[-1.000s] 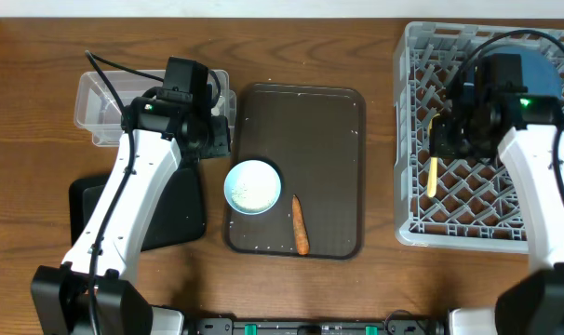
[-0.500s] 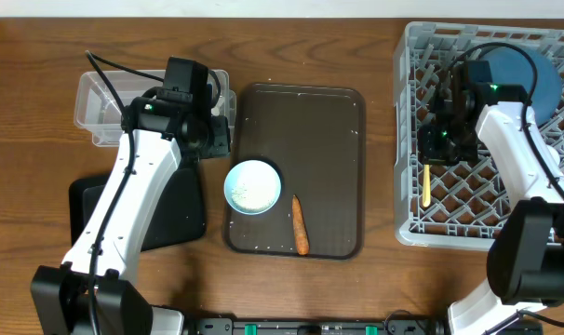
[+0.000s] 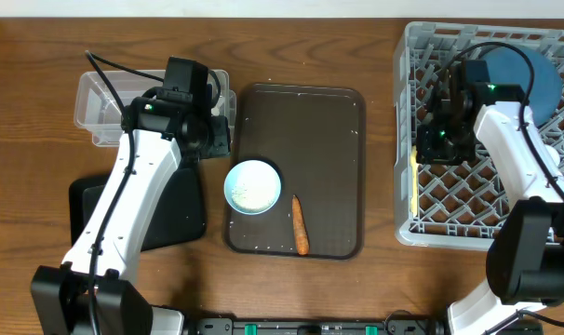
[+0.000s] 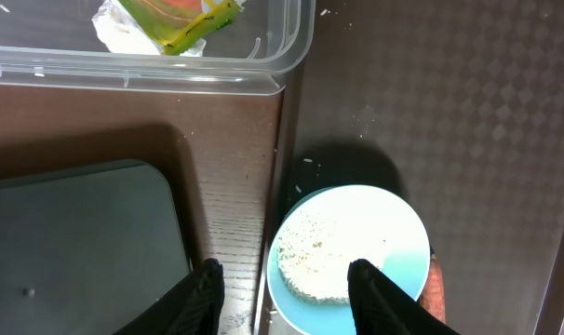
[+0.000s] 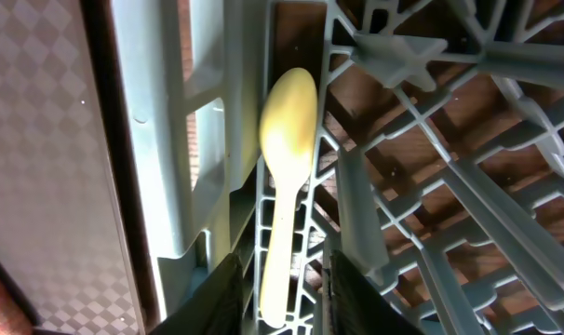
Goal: Sort waste into correct bins and load items into the dishwasher rack
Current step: 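Reach the left gripper to the white bowl and grasp its rim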
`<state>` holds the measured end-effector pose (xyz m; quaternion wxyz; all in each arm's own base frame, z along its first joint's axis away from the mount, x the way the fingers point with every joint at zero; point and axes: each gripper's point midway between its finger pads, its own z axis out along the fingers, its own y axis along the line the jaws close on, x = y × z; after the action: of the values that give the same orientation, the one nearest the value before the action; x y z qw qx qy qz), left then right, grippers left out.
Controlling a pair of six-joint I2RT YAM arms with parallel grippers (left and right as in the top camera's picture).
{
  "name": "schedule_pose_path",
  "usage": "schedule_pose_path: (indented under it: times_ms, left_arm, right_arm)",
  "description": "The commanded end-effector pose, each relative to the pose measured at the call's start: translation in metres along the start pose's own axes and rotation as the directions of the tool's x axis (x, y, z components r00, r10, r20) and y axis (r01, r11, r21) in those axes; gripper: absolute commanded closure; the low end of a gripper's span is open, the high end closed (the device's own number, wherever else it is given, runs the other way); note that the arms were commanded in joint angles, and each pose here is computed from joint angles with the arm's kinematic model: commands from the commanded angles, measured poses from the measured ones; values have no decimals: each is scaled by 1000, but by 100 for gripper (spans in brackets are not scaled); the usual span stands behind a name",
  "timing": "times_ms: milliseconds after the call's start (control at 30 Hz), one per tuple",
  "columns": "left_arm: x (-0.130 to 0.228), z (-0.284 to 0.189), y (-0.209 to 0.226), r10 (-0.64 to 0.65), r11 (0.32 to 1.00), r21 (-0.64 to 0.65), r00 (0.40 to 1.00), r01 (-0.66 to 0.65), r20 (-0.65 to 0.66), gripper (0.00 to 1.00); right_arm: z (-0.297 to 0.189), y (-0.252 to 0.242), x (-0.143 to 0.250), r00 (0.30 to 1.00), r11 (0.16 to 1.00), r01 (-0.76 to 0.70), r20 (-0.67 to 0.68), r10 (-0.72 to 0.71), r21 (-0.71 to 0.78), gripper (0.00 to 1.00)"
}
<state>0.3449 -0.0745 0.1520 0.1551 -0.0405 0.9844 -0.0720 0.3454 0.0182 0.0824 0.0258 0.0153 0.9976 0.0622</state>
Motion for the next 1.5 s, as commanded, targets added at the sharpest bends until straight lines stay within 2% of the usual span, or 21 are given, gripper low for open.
schedule_pose_path:
  times_ms: [0, 133, 267, 300, 367, 467, 500, 767, 1033, 1467]
  left_arm:
    - [2, 1, 4, 6, 1000, -11, 1000, -6, -3, 54]
    - [2, 1, 3, 7, 1000, -10, 1000, -7, -3, 54]
    - [3, 1, -1, 20, 1000, -7, 1000, -20, -4, 54]
    - [4, 2, -3, 25, 1000, -5, 1000, -25, -6, 54]
    - [5, 5, -11, 48, 999, 2, 999, -48, -10, 53]
    - [8, 10, -27, 89, 996, 16, 996, -89, -13, 53]
    - [9, 13, -33, 107, 994, 22, 994, -107, -16, 54]
    - [37, 48, -81, 231, 973, 50, 967, -227, -103, 53]
    - [73, 90, -107, 207, 978, 26, 952, -207, -224, 53]
    - [93, 130, -104, 209, 973, -31, 927, -230, -311, 55]
  right_arm:
    - [1, -2, 1, 1000, 1000, 5, -4, -5, 8, 69]
    - [-10, -1, -2, 1000, 1000, 9, 27, -9, 7, 67]
    - [-38, 3, -11, 992, 1000, 20, 123, -20, 7, 62]
    - [-46, 4, -14, 988, 1000, 23, 152, -24, 7, 57]
    - [-63, 6, -20, 975, 999, 31, 218, -32, 6, 39]
    - [-80, 9, -25, 957, 999, 41, 287, -40, 3, 24]
    - [-84, 11, -26, 952, 999, 45, 303, -42, -4, 22]
    - [-85, 17, -24, 951, 998, 56, 306, -42, -39, 21]
    - [-85, 17, -24, 951, 998, 56, 305, -42, -39, 21]
    - [-85, 17, -24, 952, 998, 56, 303, -42, -39, 22]
